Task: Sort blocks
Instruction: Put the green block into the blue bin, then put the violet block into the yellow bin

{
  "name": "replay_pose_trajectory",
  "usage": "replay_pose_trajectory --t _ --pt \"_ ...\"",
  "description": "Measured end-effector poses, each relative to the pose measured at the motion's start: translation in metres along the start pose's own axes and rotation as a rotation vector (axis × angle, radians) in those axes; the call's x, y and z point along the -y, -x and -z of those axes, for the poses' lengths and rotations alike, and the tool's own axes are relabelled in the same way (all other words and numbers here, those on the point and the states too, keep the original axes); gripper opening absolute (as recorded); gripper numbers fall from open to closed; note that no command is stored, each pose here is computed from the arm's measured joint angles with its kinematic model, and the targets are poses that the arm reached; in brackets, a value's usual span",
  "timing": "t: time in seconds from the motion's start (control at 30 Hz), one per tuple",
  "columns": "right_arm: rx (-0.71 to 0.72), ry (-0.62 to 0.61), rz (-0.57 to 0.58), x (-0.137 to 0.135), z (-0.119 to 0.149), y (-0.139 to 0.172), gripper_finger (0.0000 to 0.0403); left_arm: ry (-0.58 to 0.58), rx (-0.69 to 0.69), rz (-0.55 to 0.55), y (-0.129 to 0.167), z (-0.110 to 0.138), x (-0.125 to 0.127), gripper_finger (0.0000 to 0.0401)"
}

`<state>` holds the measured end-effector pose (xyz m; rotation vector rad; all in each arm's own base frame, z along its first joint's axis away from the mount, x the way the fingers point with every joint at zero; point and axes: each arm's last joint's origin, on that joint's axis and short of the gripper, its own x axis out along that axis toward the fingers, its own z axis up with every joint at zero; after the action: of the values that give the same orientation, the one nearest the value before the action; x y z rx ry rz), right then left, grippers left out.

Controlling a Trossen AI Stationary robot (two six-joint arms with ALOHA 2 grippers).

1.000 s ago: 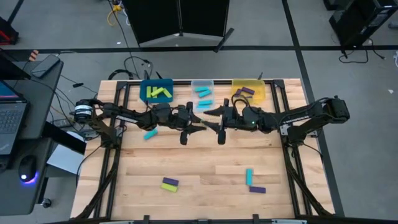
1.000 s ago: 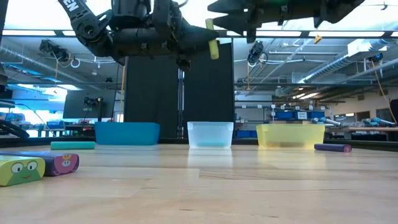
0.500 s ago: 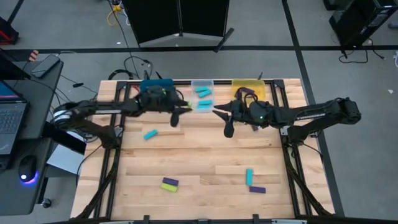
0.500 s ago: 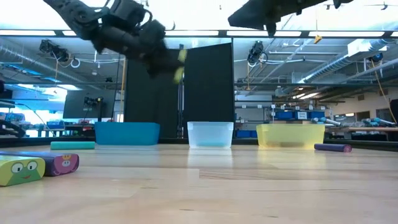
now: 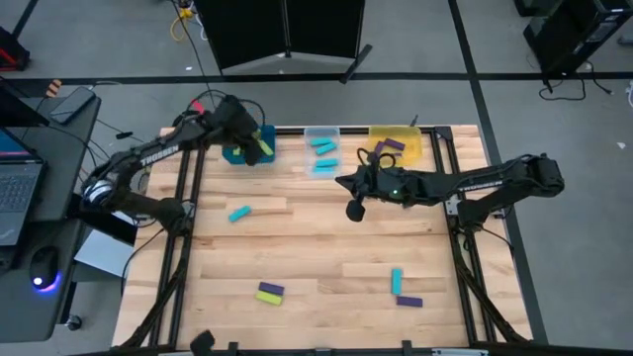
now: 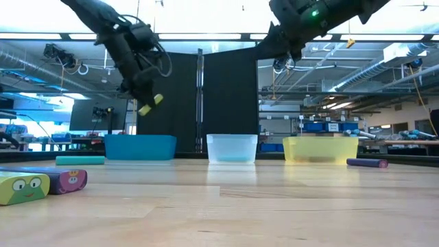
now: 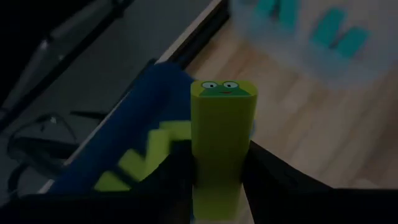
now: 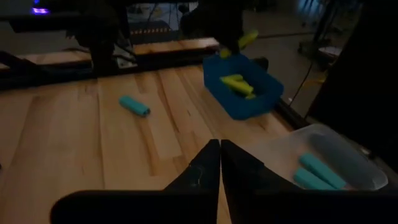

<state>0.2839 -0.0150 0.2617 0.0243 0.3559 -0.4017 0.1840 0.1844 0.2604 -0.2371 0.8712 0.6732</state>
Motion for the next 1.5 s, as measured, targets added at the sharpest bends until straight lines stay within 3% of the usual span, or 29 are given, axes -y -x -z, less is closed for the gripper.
replay_pose_trajectory --t 0.17,0.43,0.63,0.93,1.23,1.33,1.5 --pt "-0.022 0.002 0.002 -0.001 0.004 -0.004 0.0012 0.017 -0.107 -0.013 -0.030 -0.007 -0.021 0.0112" --pt "-0.022 0.017 0.002 -0.001 0.004 -0.003 0.0020 -0.083 -0.270 0.018 -0.080 0.000 -0.029 0.0112" --pt "-0.022 0.033 0.001 -0.001 0.004 -0.003 0.0010 -0.193 -0.395 0.020 -0.092 0.012 -0.027 0.0112" --pt "-0.022 0.036 0.001 -0.001 0.004 -0.003 0.0023 -0.246 -0.418 0.036 -0.094 0.013 -0.018 0.0112" --pt "-0.023 0.048 0.001 -0.001 0.004 -0.003 0.0015 -0.276 -0.368 0.022 -0.088 0.004 -0.002 0.0258" --pt "-0.027 0.053 0.001 -0.001 0.004 -0.003 0.0022 -0.293 -0.309 0.012 -0.078 -0.003 0.006 0.0276" --pt "-0.035 0.059 0.002 -0.001 0.005 -0.003 0.0023 -0.338 -0.197 0.026 -0.050 -0.014 0.026 0.0273"
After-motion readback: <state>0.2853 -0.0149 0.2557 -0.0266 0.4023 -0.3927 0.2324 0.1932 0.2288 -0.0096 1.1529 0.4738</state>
